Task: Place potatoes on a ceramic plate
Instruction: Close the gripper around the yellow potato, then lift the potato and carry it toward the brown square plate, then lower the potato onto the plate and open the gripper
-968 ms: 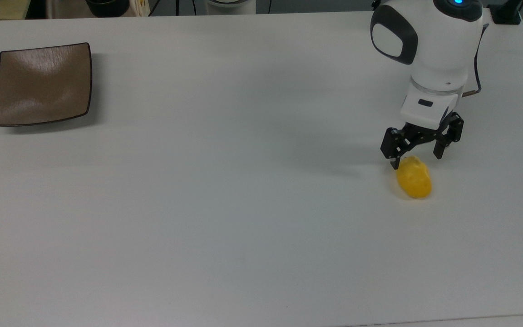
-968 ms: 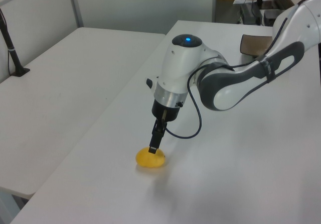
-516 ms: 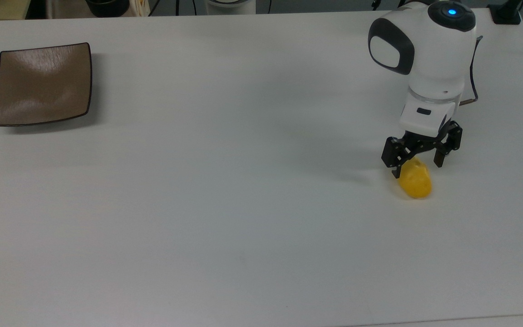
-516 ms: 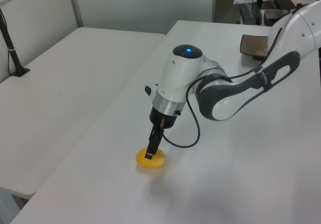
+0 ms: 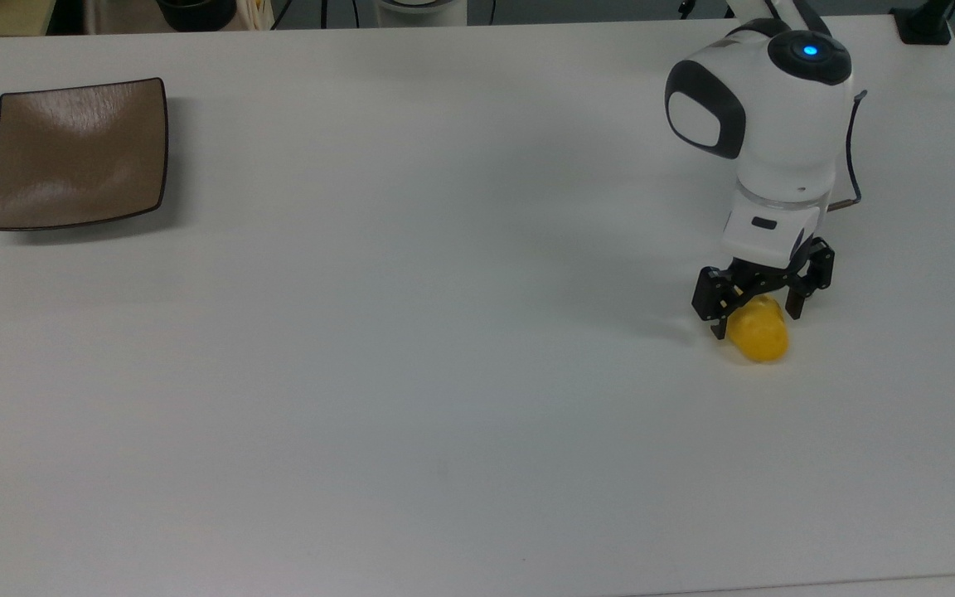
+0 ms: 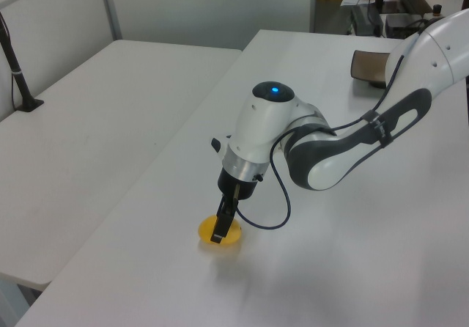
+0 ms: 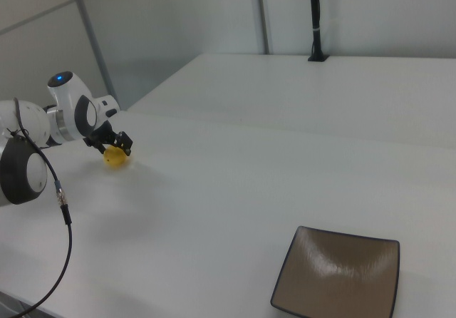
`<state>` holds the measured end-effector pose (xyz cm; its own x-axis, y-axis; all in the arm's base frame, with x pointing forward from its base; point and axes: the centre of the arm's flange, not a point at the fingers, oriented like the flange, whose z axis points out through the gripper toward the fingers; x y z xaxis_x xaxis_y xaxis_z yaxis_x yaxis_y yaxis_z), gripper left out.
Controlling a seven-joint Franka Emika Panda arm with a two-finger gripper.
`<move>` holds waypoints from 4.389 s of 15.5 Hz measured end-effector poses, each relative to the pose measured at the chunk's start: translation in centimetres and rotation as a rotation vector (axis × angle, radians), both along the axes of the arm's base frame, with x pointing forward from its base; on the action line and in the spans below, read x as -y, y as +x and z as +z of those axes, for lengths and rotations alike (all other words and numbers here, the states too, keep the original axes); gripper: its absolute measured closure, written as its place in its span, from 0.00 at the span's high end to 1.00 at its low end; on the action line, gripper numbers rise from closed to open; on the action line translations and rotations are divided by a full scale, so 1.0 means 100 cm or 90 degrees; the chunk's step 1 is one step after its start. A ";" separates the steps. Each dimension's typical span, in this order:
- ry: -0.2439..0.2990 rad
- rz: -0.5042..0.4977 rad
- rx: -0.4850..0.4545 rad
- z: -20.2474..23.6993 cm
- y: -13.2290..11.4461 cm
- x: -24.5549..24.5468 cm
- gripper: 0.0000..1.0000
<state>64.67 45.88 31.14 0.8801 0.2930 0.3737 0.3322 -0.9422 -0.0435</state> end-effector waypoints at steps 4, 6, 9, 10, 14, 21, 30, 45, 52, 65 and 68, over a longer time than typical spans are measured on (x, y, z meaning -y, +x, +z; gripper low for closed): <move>-0.004 0.004 -0.008 -0.012 -0.003 -0.003 1.00; -0.003 0.010 -0.011 -0.014 -0.006 -0.008 1.00; -0.011 0.019 -0.006 -0.015 -0.008 -0.011 0.79; -0.011 0.020 -0.006 -0.015 -0.009 -0.012 0.67; -0.012 0.023 -0.005 -0.015 -0.010 -0.013 0.64; -0.004 0.023 0.004 0.003 -0.011 -0.013 0.64; -0.024 -0.067 0.001 0.166 -0.008 0.098 0.64; -0.062 -0.025 -0.140 0.308 -0.098 0.362 0.64; -0.080 -0.028 -0.148 0.298 -0.100 0.505 0.64; -0.099 -0.051 -0.193 0.209 -0.117 0.729 0.64; -0.103 -0.061 -0.200 0.171 -0.108 0.751 0.64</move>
